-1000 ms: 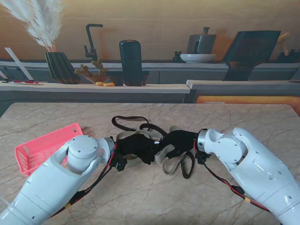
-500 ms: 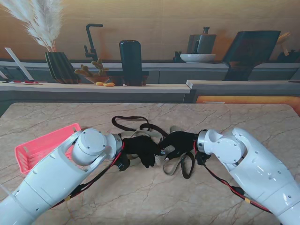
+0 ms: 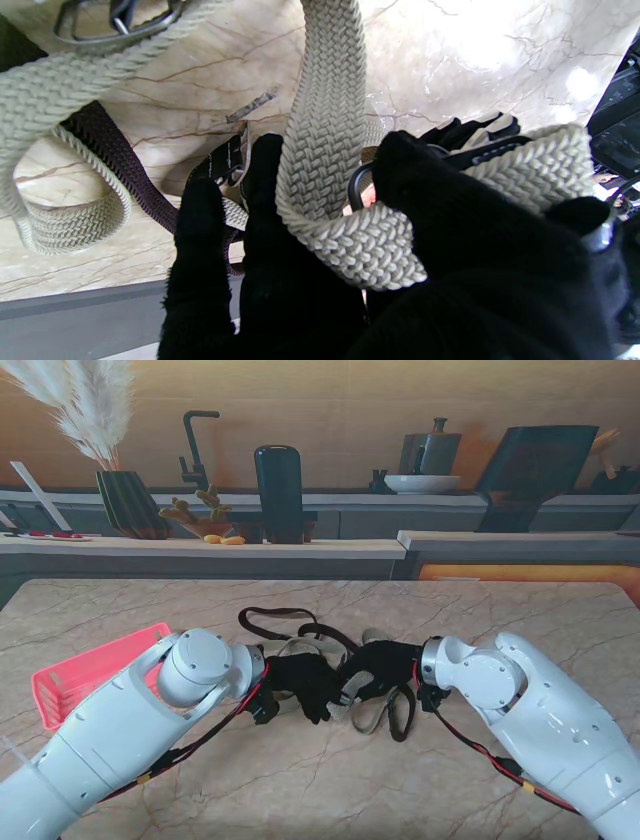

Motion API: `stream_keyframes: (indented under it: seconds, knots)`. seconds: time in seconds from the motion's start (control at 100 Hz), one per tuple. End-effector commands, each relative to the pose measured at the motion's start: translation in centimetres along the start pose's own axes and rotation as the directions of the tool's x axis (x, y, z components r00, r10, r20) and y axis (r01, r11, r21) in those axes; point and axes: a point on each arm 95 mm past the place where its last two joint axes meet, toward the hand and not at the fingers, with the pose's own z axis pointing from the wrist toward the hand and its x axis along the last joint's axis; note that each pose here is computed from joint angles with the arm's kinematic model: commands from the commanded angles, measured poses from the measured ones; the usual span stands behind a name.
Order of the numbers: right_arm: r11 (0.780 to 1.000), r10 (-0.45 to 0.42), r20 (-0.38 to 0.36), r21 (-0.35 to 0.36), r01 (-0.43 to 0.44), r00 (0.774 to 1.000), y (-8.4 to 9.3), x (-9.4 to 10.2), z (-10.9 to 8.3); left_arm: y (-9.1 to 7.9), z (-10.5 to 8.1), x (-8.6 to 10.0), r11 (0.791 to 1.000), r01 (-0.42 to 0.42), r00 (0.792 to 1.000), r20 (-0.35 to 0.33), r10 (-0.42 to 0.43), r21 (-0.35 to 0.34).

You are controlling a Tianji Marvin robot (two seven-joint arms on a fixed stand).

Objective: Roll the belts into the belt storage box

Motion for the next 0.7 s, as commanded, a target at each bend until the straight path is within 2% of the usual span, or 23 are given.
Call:
stream_keyframes:
  seconds: [0.0, 0.28, 0.47, 0.69]
  knots:
    - [0.999, -0.018, -0.031, -0.029, 0.017, 0.999, 1.1, 1.2, 0.3, 1.0, 0.8, -0.4, 1.0, 0.021, 1.0, 0.013, -0.021, -0.003]
    - [0.998, -0.002, -0.036, -0.06, 0.0, 0.999, 1.6, 1.6, 0.3, 1.5, 1.6, -0.8, 0.999, 0.013, 0.999, 0.03, -0.014, 0.034]
    - [0.996, 0.003, -0.03, -0.084, -0.005, 1.0, 1.8, 1.7, 0.2, 2.0, 2.0, -1.1, 0.996, 0.037, 0.999, 0.026, -0.039, 0.078]
    - [0.989, 0.015, -0.014, -0.146, -0.017, 1.0, 1.9, 1.5, 0.1, 2.6, 2.4, -1.8, 0.984, 0.057, 0.998, -0.039, -0.051, 0.17]
